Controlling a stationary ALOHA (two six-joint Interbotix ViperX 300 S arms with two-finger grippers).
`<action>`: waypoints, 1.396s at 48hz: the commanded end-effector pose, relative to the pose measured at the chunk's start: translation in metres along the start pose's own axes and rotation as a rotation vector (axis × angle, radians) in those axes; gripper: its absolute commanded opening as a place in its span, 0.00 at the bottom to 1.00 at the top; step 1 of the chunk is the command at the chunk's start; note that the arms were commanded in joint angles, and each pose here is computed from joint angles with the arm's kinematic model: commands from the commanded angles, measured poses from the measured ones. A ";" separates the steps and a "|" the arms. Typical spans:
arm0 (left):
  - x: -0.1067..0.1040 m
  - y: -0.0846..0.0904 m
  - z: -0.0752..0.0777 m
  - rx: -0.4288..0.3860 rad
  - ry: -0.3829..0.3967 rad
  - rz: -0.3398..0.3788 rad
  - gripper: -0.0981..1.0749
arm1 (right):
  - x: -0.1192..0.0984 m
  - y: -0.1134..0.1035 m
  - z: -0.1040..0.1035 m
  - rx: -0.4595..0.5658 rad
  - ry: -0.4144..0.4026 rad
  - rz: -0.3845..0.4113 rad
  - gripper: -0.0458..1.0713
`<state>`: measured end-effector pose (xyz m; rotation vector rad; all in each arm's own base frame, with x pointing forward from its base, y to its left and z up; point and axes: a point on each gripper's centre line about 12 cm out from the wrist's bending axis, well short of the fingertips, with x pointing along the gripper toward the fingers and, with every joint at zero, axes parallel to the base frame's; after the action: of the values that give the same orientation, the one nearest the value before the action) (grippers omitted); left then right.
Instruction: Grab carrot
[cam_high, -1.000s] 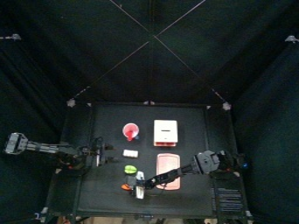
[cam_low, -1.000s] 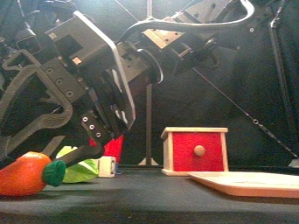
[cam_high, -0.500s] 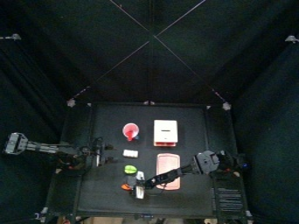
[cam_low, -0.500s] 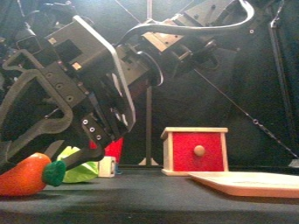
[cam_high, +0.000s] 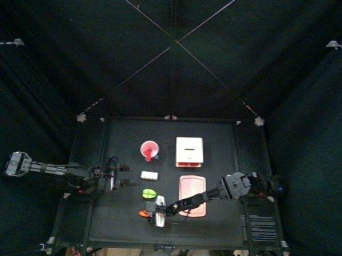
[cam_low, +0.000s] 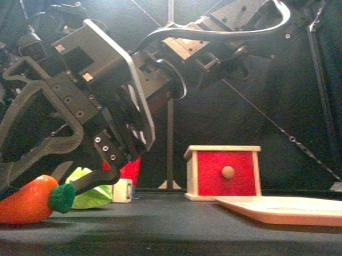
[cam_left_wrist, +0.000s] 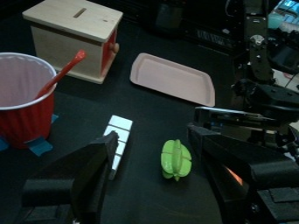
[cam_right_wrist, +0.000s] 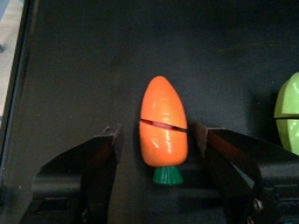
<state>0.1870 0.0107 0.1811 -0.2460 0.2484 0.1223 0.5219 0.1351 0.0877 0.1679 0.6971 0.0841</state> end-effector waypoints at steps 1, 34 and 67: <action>0.002 -0.001 0.007 0.001 -0.023 -0.002 0.91 | -0.008 0.003 0.022 0.009 -0.049 0.012 0.88; 0.002 -0.001 0.007 0.003 -0.023 -0.003 0.91 | -0.008 0.002 0.022 0.016 -0.049 0.009 0.72; 0.002 -0.001 0.007 0.000 -0.023 0.000 0.91 | -0.027 0.006 0.034 0.032 -0.076 0.023 0.59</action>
<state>0.1861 0.0108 0.1794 -0.2483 0.2530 0.1247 0.5214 0.1323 0.0999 0.1921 0.6800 0.0749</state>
